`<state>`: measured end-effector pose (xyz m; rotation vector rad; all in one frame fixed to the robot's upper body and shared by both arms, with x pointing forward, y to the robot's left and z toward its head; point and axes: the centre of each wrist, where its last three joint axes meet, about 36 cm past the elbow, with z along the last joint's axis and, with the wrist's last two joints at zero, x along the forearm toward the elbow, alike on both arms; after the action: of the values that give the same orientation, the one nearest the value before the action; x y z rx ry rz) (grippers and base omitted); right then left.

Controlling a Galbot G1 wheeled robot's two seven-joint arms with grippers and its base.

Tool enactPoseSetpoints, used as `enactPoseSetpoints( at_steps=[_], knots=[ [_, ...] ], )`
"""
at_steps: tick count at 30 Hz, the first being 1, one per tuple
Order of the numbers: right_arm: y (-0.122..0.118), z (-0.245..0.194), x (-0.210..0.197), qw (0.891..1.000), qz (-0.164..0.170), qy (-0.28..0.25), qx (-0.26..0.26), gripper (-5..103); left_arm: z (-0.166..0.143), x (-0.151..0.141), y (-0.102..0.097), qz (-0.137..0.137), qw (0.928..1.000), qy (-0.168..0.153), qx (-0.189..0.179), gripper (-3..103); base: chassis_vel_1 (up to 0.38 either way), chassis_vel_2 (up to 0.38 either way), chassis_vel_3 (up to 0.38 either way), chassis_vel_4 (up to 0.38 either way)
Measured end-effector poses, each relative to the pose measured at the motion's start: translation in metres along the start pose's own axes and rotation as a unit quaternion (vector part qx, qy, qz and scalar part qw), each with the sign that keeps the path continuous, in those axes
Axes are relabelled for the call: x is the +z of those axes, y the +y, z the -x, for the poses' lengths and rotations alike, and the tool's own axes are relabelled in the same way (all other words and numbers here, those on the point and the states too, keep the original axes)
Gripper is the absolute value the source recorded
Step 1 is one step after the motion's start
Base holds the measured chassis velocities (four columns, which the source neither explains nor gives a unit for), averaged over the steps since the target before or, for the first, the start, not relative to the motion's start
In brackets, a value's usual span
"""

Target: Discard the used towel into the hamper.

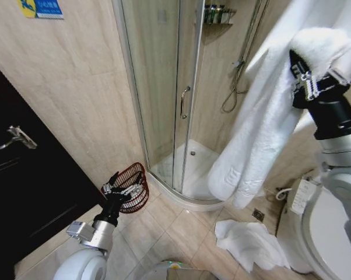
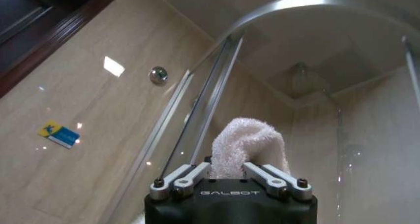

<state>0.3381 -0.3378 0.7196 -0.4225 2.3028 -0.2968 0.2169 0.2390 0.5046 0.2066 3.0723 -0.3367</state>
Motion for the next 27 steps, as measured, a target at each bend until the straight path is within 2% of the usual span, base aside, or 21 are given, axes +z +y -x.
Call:
enactPoseSetpoints(
  at_steps=[8, 11, 20, 27],
  knots=[
    [-0.009, -0.012, -0.014, 0.999, -0.020, -0.007, 0.030, 8, 0.000, 0.000, 0.000, 0.000, 1.0000, 0.000, 0.000, 100, 0.000, 0.000, 0.000, 0.000],
    [-0.008, -0.020, -0.016, 0.999, -0.002, -0.003, 0.046, 8, 0.000, 0.000, 0.000, 0.000, 1.0000, 0.000, 0.000, 100, 0.000, 0.000, 0.000, 0.000],
    [0.000, -0.024, -0.022, 0.998, 0.003, -0.011, 0.068, 8, 0.000, 0.000, 0.000, 0.000, 1.0000, 0.000, 0.000, 100, 0.000, 0.000, 0.000, 0.000],
    [0.008, -0.034, -0.026, 0.993, 0.008, -0.019, 0.113, 8, 0.000, 0.000, 0.000, 0.000, 1.0000, 0.000, 0.000, 100, 0.000, 0.000, 0.000, 0.000]
  ],
)
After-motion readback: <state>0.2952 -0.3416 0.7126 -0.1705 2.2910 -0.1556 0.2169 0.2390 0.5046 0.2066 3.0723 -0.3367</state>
